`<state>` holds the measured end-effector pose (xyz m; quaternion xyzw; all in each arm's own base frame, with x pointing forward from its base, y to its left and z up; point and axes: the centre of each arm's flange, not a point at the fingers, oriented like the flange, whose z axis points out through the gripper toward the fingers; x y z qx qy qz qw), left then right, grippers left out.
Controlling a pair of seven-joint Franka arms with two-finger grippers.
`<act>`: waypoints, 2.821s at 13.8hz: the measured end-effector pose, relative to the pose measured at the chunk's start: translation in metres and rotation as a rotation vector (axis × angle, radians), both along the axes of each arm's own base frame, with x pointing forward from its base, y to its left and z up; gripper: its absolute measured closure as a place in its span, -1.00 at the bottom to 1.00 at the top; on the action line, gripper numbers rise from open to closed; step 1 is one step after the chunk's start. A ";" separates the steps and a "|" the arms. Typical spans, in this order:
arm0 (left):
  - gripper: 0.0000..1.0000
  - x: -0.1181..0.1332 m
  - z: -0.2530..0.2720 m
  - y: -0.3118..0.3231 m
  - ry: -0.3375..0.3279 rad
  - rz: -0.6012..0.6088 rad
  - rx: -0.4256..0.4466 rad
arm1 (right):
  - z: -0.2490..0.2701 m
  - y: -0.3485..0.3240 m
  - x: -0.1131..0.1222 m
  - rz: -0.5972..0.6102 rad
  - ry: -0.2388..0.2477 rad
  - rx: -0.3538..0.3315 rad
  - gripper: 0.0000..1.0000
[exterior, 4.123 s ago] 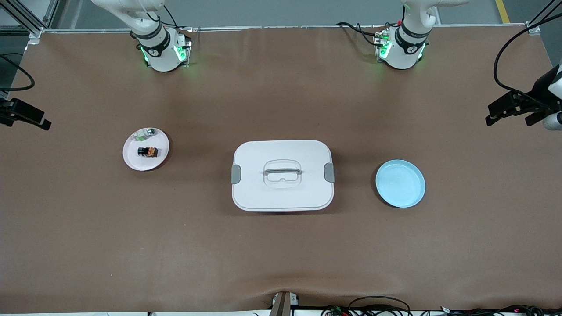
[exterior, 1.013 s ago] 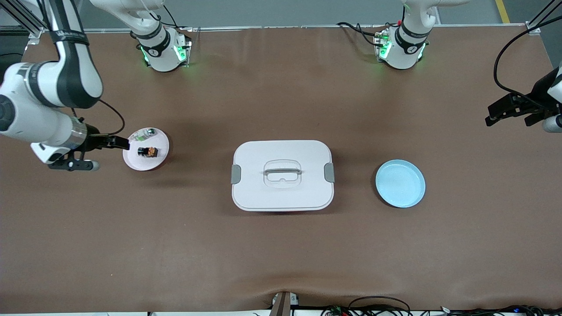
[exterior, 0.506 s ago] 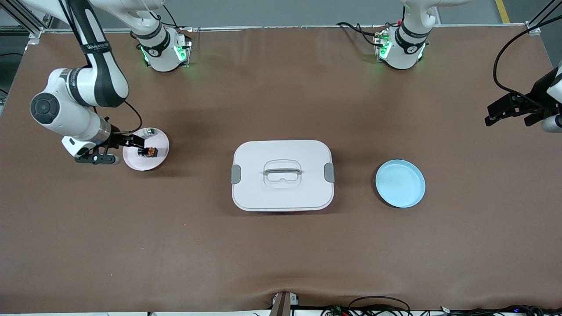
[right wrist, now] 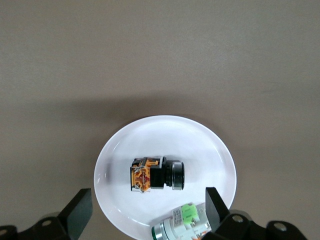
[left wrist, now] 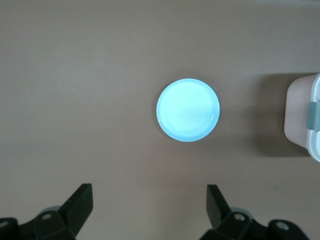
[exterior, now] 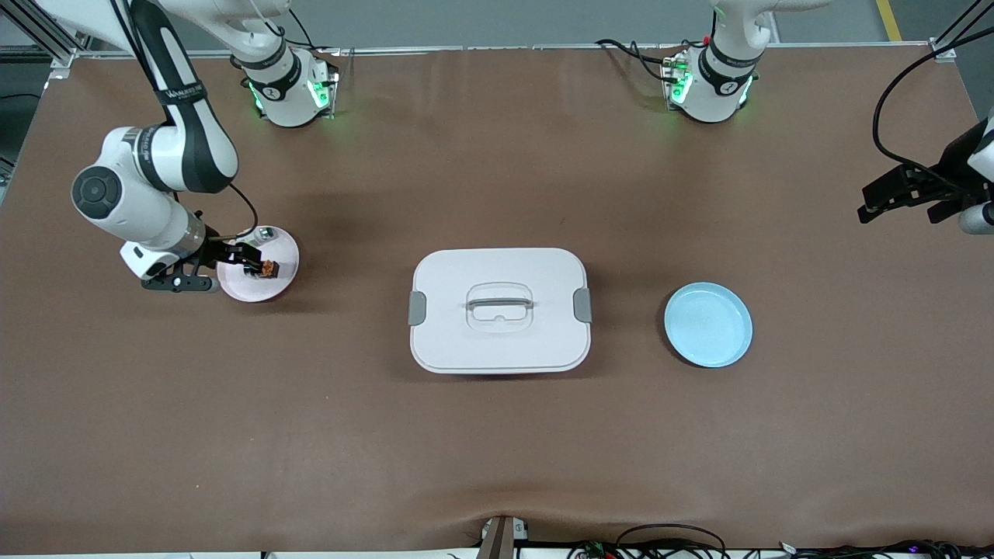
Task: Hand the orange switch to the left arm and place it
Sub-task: 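Move the right gripper over the white plate toward the orange switch, then lower the right gripper and close it on the orange switch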
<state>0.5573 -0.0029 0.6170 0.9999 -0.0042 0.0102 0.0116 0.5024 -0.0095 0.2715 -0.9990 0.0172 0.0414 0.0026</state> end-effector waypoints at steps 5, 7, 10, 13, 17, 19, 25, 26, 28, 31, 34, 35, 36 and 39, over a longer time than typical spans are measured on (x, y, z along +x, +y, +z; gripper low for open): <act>-1.00 0.000 0.000 0.000 0.000 0.000 0.000 | -0.031 0.001 -0.003 0.002 0.008 -0.001 -1.00; -1.00 0.000 0.000 0.000 0.000 0.000 0.000 | -0.044 0.002 -0.007 0.005 -0.002 -0.002 -1.00; -1.00 0.000 0.000 0.000 0.000 0.001 0.000 | -0.059 0.002 -0.011 0.006 -0.003 -0.004 -1.00; -1.00 0.000 0.000 0.000 0.000 0.001 0.000 | -0.070 0.002 -0.014 0.008 0.001 -0.005 -1.00; -1.00 0.000 0.000 0.000 0.000 0.001 0.000 | -0.077 0.002 -0.015 0.010 0.010 -0.006 -1.00; -1.00 0.000 0.000 0.000 0.000 0.001 0.000 | -0.080 0.002 -0.016 0.010 0.017 -0.006 -1.00; -1.00 0.000 0.000 0.000 0.000 0.001 0.000 | -0.090 0.001 -0.019 0.011 0.036 -0.007 -1.00; -1.00 0.000 0.000 0.000 0.000 0.001 0.000 | -0.090 0.001 -0.019 0.010 0.036 -0.007 -1.00; -1.00 0.000 0.000 0.000 0.000 0.001 0.000 | -0.090 0.000 -0.019 0.008 0.036 -0.008 -1.00; -1.00 0.000 0.000 0.000 0.000 0.001 0.000 | -0.090 -0.001 -0.019 0.006 0.036 -0.008 -1.00; -1.00 0.000 0.000 0.000 0.000 0.001 0.000 | -0.091 -0.002 -0.019 0.005 0.037 -0.009 -1.00; -1.00 0.000 0.000 0.000 0.000 0.001 0.000 | -0.091 -0.002 -0.020 0.004 0.038 -0.009 -1.00; -1.00 0.000 0.000 0.000 0.000 0.001 0.000 | -0.092 -0.002 -0.021 0.004 0.040 -0.009 -1.00; -1.00 0.000 0.000 0.000 0.000 0.001 0.000 | -0.094 -0.002 -0.023 0.002 0.049 -0.009 -0.93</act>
